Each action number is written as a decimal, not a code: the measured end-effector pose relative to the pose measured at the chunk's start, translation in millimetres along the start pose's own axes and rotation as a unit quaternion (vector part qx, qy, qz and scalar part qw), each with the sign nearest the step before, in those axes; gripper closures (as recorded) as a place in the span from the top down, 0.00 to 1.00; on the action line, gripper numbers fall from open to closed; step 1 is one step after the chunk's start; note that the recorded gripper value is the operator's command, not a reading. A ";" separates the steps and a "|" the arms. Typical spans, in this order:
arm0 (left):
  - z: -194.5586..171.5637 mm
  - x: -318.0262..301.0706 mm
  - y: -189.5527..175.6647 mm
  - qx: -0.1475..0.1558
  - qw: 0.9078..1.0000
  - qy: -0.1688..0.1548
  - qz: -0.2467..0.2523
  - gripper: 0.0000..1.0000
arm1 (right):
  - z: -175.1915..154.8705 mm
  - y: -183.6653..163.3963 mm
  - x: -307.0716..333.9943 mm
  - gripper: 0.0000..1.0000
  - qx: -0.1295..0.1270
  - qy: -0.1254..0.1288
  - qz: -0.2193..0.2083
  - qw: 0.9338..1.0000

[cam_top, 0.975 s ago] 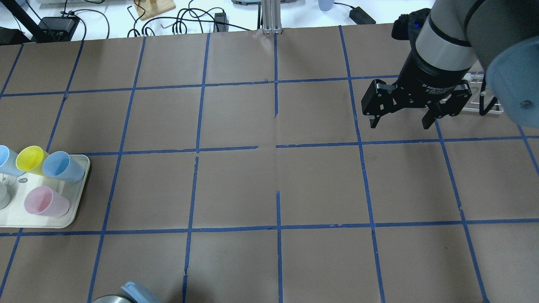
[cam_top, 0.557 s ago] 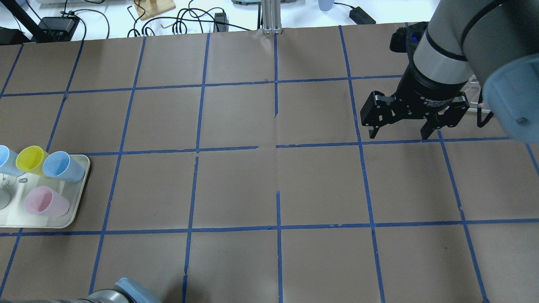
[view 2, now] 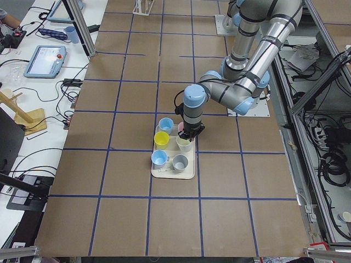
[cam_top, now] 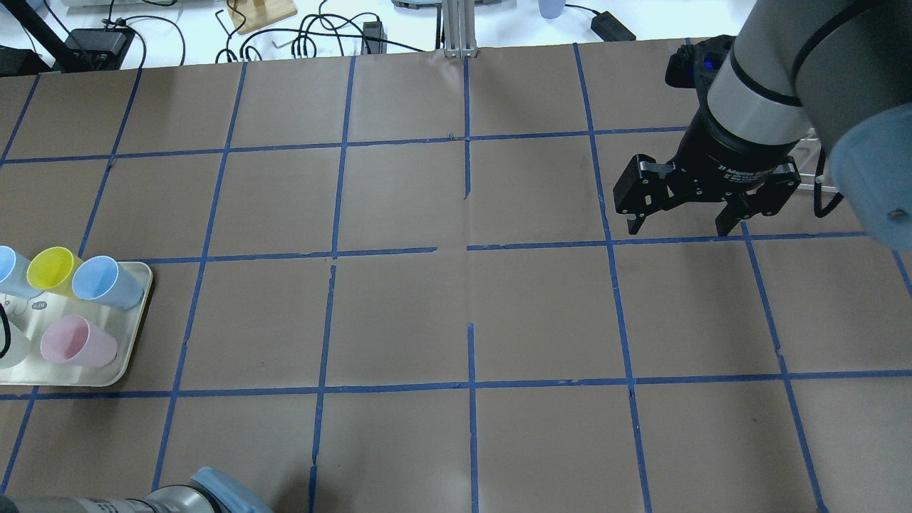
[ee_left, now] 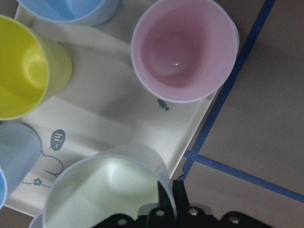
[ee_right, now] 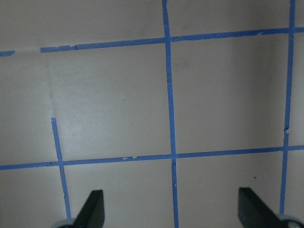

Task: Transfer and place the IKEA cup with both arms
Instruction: 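Carry the white cup with the left gripper down onto the tray beside the pink cup, then open the left gripper to release the white cup on the tray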

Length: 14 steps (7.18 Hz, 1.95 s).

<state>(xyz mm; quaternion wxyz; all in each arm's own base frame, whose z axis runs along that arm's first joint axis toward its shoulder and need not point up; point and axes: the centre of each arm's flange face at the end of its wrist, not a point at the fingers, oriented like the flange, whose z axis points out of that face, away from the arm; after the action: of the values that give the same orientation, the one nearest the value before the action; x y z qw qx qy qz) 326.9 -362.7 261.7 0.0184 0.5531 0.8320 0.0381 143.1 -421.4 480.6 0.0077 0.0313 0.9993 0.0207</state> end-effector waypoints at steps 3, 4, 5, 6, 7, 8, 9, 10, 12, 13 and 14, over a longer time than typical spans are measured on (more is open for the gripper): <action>26.6 -5.6 4.0 0.012 1.000 0.011 -0.002 0.02 | -1.1 0.0 0.5 1.00 0.001 0.000 0.001 1.000; 32.5 -7.3 4.7 0.014 1.000 0.013 -0.004 0.58 | -1.4 -0.2 1.0 1.00 0.001 0.001 0.001 1.000; 37.0 -8.9 5.3 0.016 1.000 0.016 -0.005 0.74 | -1.4 -0.6 2.0 1.00 0.001 0.001 0.002 1.000; 39.9 -10.0 5.8 0.018 1.000 0.018 -0.008 0.76 | -1.2 -2.0 5.2 1.00 0.000 0.001 0.006 1.000; 40.9 -10.4 6.0 0.019 1.000 0.019 -0.014 0.77 | -1.2 -3.9 9.2 1.00 -0.001 -0.006 0.012 1.000; 38.2 -10.2 5.7 0.018 0.999 0.019 -0.024 0.77 | -1.4 -4.7 10.9 1.00 -0.002 -0.016 0.016 1.000; 32.4 -9.0 4.1 0.018 0.999 0.021 -0.038 0.77 | -1.4 -4.7 11.2 1.00 -0.003 -0.021 0.018 1.000; 23.6 -7.5 1.2 0.023 0.997 0.033 -0.062 0.77 | -0.4 -4.6 11.2 1.00 -0.005 -0.023 0.018 1.000; -18.4 -9.2 -12.7 0.032 0.988 0.062 -0.136 0.82 | 0.4 -4.4 12.7 1.00 -0.006 -0.015 0.017 1.000; -47.8 -11.8 -31.2 0.026 0.985 0.059 -0.162 0.84 | -0.2 -4.6 14.8 1.00 -0.005 -0.004 0.017 1.000; -74.5 -10.8 -53.4 0.019 0.981 0.049 -0.186 0.85 | -0.5 -4.8 16.2 1.00 -0.004 0.003 0.017 1.000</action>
<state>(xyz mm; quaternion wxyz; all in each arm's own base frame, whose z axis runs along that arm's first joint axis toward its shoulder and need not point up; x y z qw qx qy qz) 276.5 -396.4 331.3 -0.0265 0.3862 0.9210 0.0449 126.6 -425.1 480.7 0.0040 0.0484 0.9985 0.0245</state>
